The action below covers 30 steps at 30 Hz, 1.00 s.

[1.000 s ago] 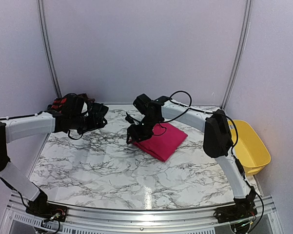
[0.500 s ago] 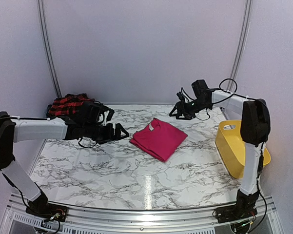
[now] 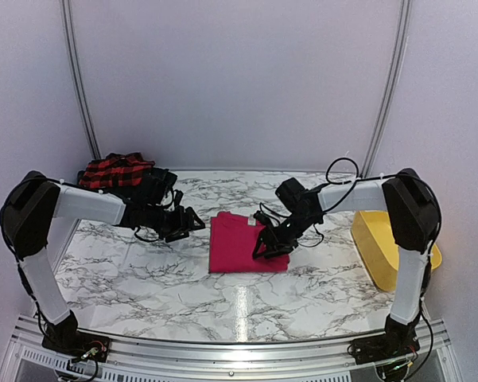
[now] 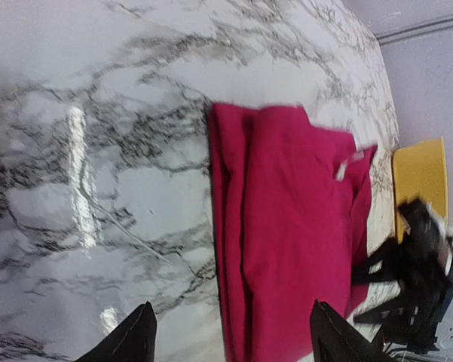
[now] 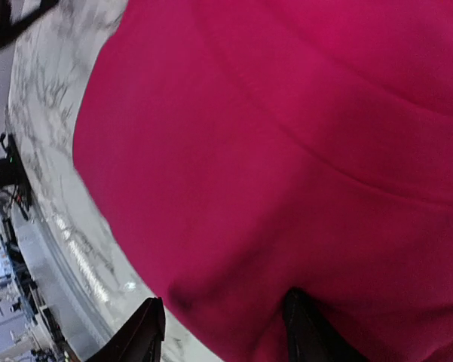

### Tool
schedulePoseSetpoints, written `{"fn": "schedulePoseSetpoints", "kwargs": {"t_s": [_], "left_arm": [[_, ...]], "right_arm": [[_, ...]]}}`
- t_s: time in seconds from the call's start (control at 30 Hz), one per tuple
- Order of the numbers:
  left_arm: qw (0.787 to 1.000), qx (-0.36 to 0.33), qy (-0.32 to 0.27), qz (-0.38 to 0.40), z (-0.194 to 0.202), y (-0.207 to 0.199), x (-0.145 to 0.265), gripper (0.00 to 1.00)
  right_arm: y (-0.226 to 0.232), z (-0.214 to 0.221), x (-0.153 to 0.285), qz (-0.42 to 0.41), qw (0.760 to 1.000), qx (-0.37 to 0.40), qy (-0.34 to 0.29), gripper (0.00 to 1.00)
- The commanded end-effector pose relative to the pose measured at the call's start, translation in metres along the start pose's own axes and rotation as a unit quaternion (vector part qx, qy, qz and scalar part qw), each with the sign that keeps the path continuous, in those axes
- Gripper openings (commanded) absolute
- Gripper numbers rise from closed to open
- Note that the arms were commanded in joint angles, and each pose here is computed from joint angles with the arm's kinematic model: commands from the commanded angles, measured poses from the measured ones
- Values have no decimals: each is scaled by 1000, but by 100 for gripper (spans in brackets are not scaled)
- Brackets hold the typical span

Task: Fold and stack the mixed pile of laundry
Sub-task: Move the square-folded T-shirt to the center of the board, then adjust the square-folded T-shirt at the center of the board.

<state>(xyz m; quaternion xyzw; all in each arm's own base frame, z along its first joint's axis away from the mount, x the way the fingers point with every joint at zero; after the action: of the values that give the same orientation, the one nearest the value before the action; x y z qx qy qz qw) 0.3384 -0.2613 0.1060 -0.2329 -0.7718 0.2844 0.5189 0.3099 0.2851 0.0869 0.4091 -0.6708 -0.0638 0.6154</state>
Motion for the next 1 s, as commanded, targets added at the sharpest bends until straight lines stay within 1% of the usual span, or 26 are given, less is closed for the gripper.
{"fn": "schedulePoseSetpoints", "kwargs": {"t_s": [0.0, 0.07, 0.17, 0.2, 0.27, 0.37, 0.53, 0.77, 0.97], "left_arm": [[999, -26, -25, -4, -30, -2, 16, 68], [998, -50, -21, 8, -32, -10, 19, 60], [997, -69, -4, 18, -32, -18, 19, 47], [997, -78, -2, 20, -34, -22, 18, 44], [995, -99, 6, 28, -38, -32, 13, 41], [990, -139, 25, 27, -38, -45, -2, 41], [982, -181, 44, 19, -43, -52, -33, 42], [977, -206, 50, 14, -52, -60, -71, 46], [975, -214, 60, 17, -52, -66, -98, 49]], "right_arm": [[51, 13, 11, -53, 999, -7, 1, 55], [46, 2, 35, -35, 999, -2, -32, 55], [7, -10, 69, 13, 997, -24, -73, 52], [-12, -13, 79, 39, 995, -34, -84, 50], [-30, -15, 90, 77, 993, -31, -82, 49], [-43, -18, 95, 97, 992, -23, -79, 48], [-54, -26, 88, 105, 992, -15, -73, 48], [-67, -27, 71, 107, 993, -12, -47, 46], [-73, -29, 65, 109, 993, -3, -38, 48]]}}
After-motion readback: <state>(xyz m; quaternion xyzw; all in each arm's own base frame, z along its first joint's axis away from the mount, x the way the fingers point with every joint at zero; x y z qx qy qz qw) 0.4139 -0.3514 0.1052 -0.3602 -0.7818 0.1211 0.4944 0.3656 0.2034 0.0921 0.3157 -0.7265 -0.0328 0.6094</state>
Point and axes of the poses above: each gripper's point midway between its finger pads, its own x axis back along the fingers, its own y axis along the line the jaws close on, z = x × y, the point moved 5 cm from there along x, back along the fingers, and after that the axes turned 4 degrees about x, right-handed, at the moved point
